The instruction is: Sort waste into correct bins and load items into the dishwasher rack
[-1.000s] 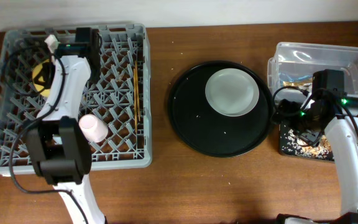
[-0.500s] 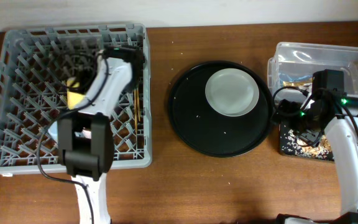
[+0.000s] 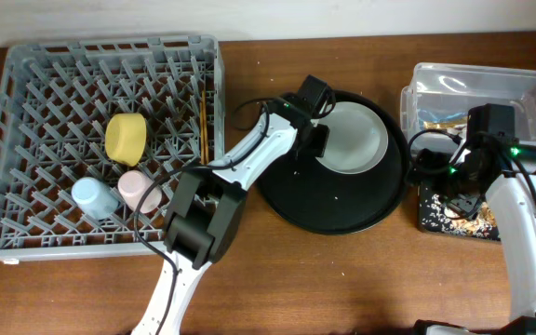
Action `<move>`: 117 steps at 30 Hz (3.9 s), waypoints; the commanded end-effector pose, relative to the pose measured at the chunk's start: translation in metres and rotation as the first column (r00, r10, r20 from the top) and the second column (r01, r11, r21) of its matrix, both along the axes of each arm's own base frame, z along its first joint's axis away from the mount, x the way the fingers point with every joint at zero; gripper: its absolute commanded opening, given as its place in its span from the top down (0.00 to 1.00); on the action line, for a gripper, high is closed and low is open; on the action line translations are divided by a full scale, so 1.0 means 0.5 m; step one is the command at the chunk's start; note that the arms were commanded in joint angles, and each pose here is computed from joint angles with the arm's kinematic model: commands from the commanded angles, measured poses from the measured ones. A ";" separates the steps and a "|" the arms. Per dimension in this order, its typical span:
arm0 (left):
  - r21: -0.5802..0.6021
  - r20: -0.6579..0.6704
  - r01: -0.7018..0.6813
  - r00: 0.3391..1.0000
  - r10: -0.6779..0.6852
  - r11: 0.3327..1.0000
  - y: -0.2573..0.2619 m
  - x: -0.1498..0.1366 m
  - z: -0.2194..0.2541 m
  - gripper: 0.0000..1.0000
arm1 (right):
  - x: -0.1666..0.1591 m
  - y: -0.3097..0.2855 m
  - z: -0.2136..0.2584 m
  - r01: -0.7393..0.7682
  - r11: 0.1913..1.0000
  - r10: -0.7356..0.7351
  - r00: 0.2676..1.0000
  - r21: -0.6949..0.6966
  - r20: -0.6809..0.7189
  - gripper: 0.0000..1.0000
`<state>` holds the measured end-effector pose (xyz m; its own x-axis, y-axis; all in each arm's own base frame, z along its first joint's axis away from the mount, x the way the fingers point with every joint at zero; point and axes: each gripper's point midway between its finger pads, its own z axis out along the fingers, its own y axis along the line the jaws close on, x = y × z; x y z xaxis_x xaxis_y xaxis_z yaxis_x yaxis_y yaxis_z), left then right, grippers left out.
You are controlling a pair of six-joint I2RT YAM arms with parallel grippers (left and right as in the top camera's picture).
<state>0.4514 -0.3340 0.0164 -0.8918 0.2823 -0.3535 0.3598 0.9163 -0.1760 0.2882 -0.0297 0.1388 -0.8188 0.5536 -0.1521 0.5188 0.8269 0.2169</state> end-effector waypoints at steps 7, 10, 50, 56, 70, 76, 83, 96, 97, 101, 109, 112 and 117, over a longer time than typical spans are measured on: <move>0.312 0.338 -0.275 0.927 0.164 0.909 0.295 0.034 0.346 1.00 | -0.001 0.000 -0.001 -0.007 1.000 0.007 1.000 0.001 0.000 0.05; 0.567 0.532 -0.452 0.839 0.112 0.689 0.459 0.001 0.505 1.00 | -0.001 0.000 -0.001 -0.007 1.000 0.007 1.000 0.001 0.000 0.06; 0.764 0.463 -0.506 0.862 0.205 0.400 0.683 -0.045 0.370 0.40 | 0.007 -0.002 0.001 -0.006 1.000 0.006 1.000 -0.003 0.017 0.05; 0.534 0.412 -0.451 0.878 0.246 0.715 0.586 -0.066 0.426 0.07 | 0.008 0.006 0.004 -0.035 0.999 0.035 0.999 0.014 0.027 0.08; -0.049 0.539 -0.319 0.789 0.294 0.946 0.587 -0.425 0.755 0.01 | -0.203 0.219 0.400 -0.537 0.813 0.506 0.463 -0.223 0.728 0.02; 0.047 0.417 -0.320 0.867 0.272 0.946 0.603 -0.482 0.695 0.01 | -0.211 0.221 0.404 -0.539 0.806 0.519 0.445 -0.244 0.730 0.02; 0.121 0.313 -0.309 0.914 0.259 0.943 0.617 -0.530 0.655 0.01 | -0.163 0.160 0.237 -0.344 0.695 0.717 0.268 -0.631 0.644 0.01; 0.121 0.313 -0.309 0.914 0.259 0.943 0.617 -0.530 0.655 0.01 | -0.106 0.175 0.049 -0.191 0.691 0.716 0.045 -0.697 0.697 0.02; 0.122 0.313 -0.309 0.914 0.259 0.943 0.617 -0.530 0.655 0.01 | -0.106 0.175 0.049 -0.191 0.691 0.716 0.045 -0.697 0.697 0.02; 0.121 0.313 -0.309 0.914 0.259 0.943 0.617 -0.530 0.655 0.01 | -0.106 0.175 0.050 -0.188 0.691 0.715 0.043 -0.698 0.698 0.02; 0.121 0.313 -0.309 0.914 0.259 0.943 0.617 -0.530 0.655 0.01 | -0.104 0.175 0.051 -0.179 0.691 0.716 0.033 -0.700 0.698 0.01; 0.121 0.313 -0.309 0.914 0.259 0.943 0.617 -0.530 0.655 0.01 | -0.104 0.175 0.051 -0.179 0.691 0.716 0.033 -0.700 0.698 0.02; 0.146 0.403 -0.378 0.867 0.293 0.914 0.658 -0.529 0.674 0.01 | -0.104 0.175 0.051 -0.179 0.691 0.716 0.033 -0.700 0.698 0.02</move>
<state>0.1858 -0.0242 0.3446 -0.8069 0.1107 -0.5802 0.0897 0.9939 0.0648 0.2367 0.0556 0.1666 0.0220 -0.1923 -0.9811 -0.3334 0.9237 -0.1886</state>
